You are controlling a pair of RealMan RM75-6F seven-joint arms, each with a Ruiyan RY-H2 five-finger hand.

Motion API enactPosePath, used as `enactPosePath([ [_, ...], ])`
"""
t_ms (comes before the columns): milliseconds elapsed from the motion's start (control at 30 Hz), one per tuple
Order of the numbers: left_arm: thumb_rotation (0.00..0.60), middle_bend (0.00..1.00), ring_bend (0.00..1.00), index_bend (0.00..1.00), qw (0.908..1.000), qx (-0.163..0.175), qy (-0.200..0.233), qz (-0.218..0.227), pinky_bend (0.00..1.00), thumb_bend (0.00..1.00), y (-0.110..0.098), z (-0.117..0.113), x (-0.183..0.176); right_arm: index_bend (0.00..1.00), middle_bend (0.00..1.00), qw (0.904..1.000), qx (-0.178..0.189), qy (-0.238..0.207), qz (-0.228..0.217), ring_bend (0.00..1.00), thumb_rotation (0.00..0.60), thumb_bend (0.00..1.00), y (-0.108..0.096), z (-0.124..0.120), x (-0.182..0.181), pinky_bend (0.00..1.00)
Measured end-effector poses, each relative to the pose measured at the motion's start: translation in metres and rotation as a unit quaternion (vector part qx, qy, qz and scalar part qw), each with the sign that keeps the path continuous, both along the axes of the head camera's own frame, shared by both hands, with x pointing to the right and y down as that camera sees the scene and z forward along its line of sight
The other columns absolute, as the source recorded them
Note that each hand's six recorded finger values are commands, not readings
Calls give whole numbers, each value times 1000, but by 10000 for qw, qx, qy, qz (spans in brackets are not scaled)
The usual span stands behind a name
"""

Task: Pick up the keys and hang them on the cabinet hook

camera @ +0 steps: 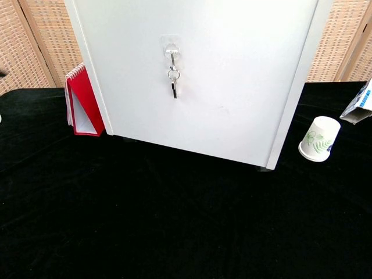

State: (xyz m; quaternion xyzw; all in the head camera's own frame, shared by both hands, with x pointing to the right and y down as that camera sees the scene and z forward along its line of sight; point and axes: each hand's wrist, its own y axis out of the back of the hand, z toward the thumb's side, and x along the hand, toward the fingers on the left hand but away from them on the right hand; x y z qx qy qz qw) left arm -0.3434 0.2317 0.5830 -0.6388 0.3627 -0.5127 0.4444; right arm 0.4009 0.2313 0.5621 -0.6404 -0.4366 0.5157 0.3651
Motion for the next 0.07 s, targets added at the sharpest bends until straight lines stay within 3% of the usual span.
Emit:
enactPosePath([
  [67,600,0,0,0,9996,-192,-10,-229,0,196,13,3,-18,0,0,10000,-11,13,-22,0,600,132,1,2,-2,0],
])
